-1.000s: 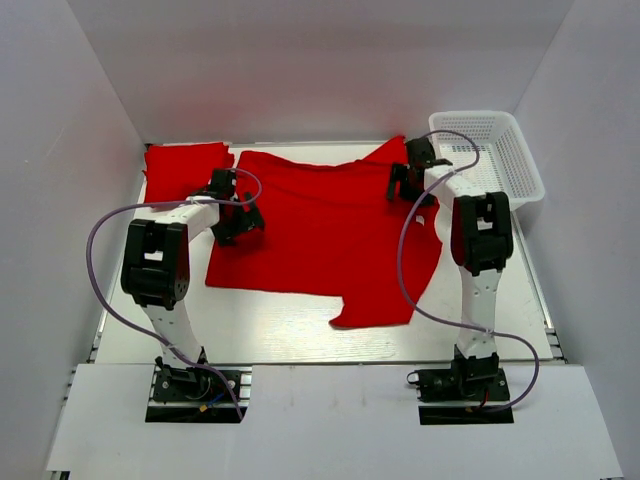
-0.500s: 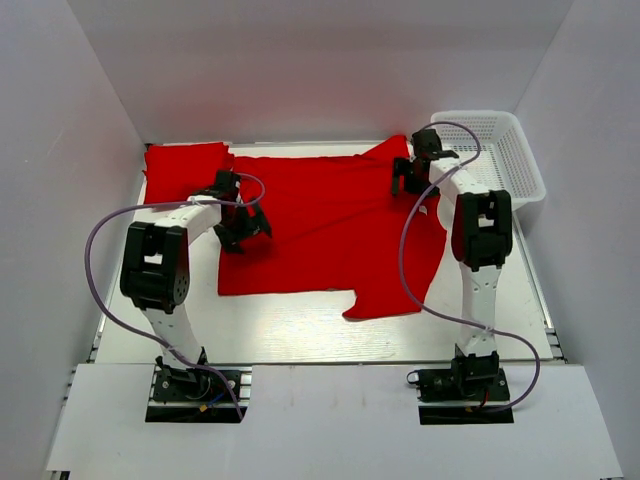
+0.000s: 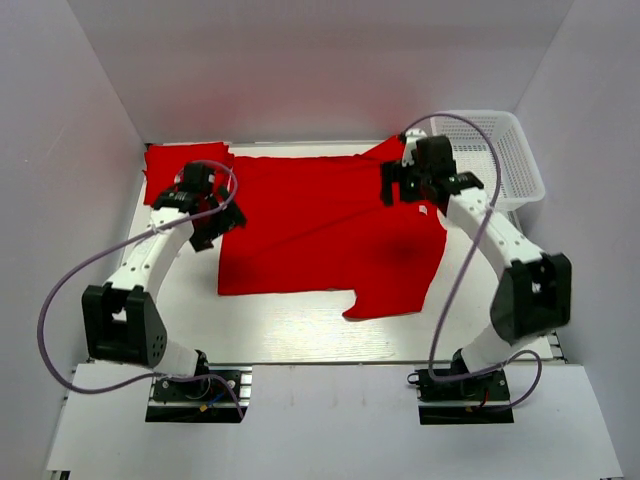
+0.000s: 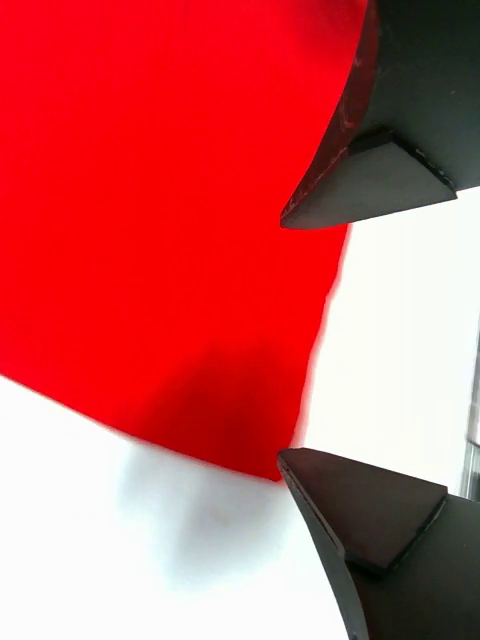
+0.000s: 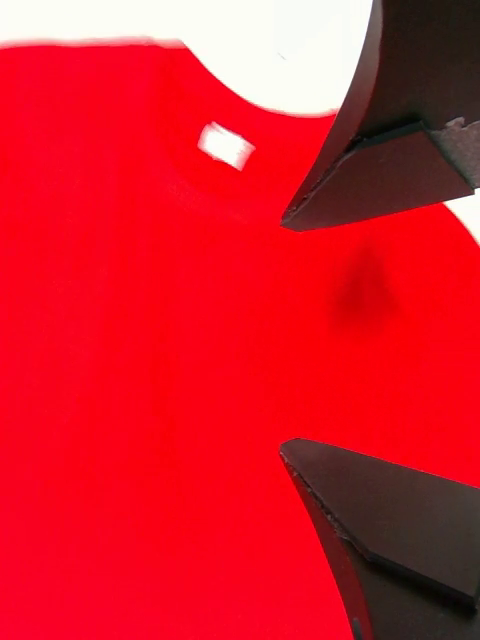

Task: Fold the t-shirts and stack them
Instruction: Flatten out the tshirt, then grap the side of the flattened tshirt closest away from the robot with both arms

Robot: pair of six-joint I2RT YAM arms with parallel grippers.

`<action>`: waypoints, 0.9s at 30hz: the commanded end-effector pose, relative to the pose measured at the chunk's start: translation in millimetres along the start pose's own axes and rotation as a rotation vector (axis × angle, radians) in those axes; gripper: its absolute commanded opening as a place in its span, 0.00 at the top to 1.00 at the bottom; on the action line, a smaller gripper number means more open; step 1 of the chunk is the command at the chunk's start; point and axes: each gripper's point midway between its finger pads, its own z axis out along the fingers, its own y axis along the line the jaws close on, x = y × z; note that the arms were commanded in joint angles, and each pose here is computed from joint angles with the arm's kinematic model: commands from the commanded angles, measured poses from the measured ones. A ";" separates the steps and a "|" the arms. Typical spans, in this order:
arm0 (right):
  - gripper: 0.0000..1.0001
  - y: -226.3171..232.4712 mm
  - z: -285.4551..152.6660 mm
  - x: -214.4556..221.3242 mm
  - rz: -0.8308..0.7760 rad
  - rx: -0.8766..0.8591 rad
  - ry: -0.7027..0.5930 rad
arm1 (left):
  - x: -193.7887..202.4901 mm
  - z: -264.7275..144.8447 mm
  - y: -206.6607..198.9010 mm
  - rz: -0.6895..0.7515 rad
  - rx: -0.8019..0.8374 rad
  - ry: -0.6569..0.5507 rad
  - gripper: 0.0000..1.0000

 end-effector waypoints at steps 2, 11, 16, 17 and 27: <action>0.10 26.6 -24.7 58.0 0.037 -0.037 0.053 | 46.5 -1.3 50.9 -0.074 -0.126 0.080 0.00; 0.10 52.7 -97.6 195.0 0.225 -0.023 0.264 | 95.2 23.4 104.7 -0.136 -0.241 0.181 0.00; 0.10 60.9 -107.9 243.1 0.345 -0.028 0.358 | 105.1 33.0 110.6 -0.170 -0.212 0.168 0.10; 0.10 60.5 -108.3 249.9 0.353 -0.025 0.369 | 109.9 34.4 111.6 -0.172 -0.202 0.169 0.13; 0.10 59.7 -92.7 263.4 0.493 0.015 0.340 | 116.4 59.4 106.7 -0.169 -0.138 0.176 0.44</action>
